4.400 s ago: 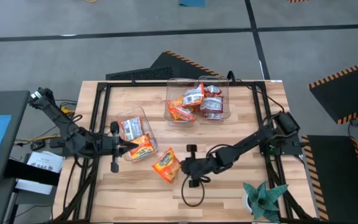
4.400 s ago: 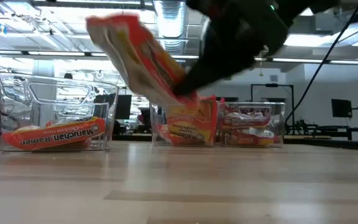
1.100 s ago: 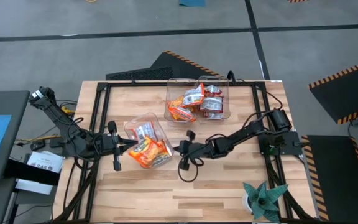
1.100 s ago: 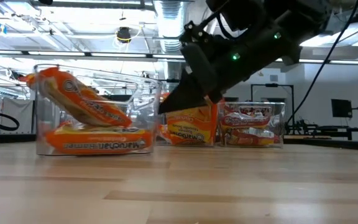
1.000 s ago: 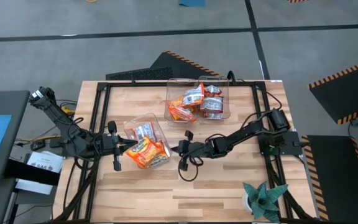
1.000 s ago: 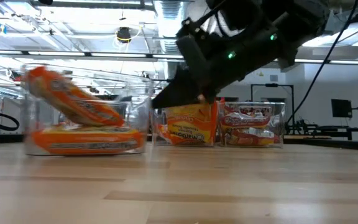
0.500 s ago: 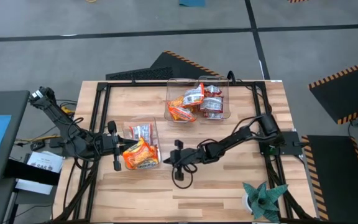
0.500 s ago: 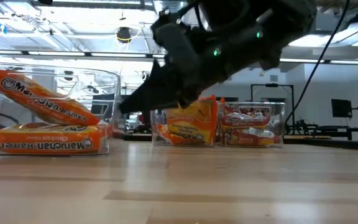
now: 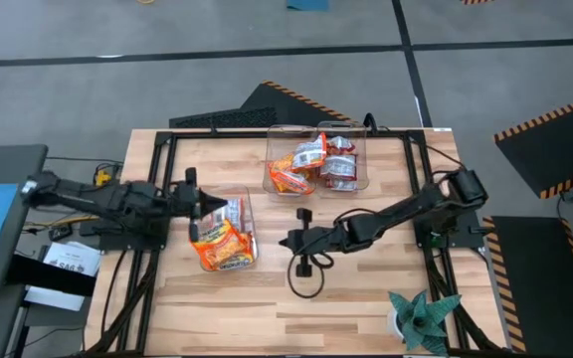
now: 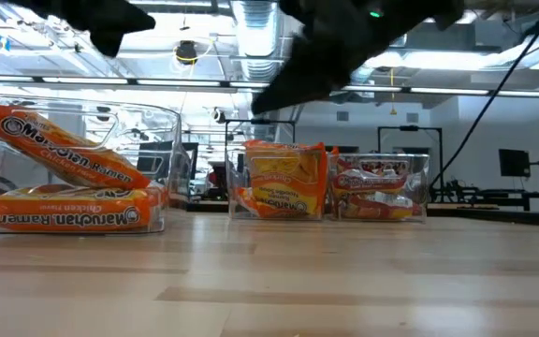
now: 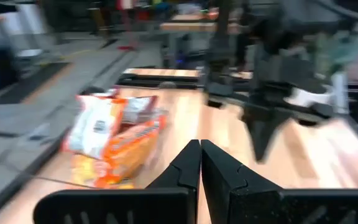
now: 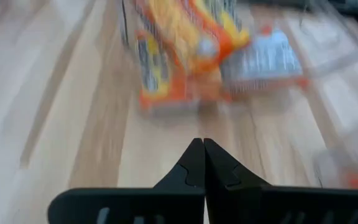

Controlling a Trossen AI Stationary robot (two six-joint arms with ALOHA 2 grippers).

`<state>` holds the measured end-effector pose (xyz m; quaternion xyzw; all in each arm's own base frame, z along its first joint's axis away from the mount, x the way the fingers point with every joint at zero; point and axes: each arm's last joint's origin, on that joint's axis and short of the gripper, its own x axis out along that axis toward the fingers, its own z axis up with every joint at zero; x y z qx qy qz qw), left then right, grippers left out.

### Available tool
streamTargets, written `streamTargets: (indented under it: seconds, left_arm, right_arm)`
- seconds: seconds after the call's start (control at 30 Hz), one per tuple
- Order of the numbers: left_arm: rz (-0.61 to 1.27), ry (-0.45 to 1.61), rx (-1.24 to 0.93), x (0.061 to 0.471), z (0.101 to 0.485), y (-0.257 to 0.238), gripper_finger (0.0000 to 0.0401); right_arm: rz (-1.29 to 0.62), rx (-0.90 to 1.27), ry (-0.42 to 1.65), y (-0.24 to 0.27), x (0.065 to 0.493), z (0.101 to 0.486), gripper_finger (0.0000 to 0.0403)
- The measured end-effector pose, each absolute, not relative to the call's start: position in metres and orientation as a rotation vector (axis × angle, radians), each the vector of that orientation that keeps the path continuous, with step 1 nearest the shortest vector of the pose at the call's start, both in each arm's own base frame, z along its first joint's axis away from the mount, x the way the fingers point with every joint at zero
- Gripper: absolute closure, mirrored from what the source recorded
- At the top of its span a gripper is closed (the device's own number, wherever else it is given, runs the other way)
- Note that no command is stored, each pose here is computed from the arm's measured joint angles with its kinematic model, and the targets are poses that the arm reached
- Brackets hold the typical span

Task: Sort Maruchan noodles
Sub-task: Return to Home Position

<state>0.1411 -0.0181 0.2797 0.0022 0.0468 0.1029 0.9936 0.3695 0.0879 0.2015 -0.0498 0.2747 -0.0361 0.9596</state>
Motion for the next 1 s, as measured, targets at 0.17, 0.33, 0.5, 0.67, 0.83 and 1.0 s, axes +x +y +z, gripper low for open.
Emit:
streamTargets:
  seconds: [0.17,0.33,0.5,0.67,0.83,1.0]
  left_arm:
    - [0.130,0.022,-0.068,0.130,0.245,-0.008,0.0401]
    - [0.107,-0.046,-0.110,0.118,0.216,-0.009,0.0401]
    - [0.046,-0.096,-0.084,0.109,0.203,-0.012,0.0401]
    - [0.037,-0.120,-0.092,0.103,0.188,-0.011,0.0401]
    - [-0.014,-0.122,-0.061,0.099,0.179,-0.012,0.0401]
    - [-0.067,-0.161,-0.046,0.095,0.182,-0.013,0.0401]
  right_arm:
    - [-0.087,-0.073,0.583,0.079,0.339,0.201,0.0393]
    - [-0.113,-0.002,0.576,0.070,0.306,0.202,0.0392]
    - [-0.100,0.021,0.524,0.066,0.280,0.217,0.0392]
    - [-0.082,0.031,0.489,0.064,0.256,0.230,0.0392]
    - [-0.066,0.053,0.479,0.062,0.231,0.225,0.0392]
    - [-0.071,0.106,0.455,0.054,0.203,0.218,0.0392]
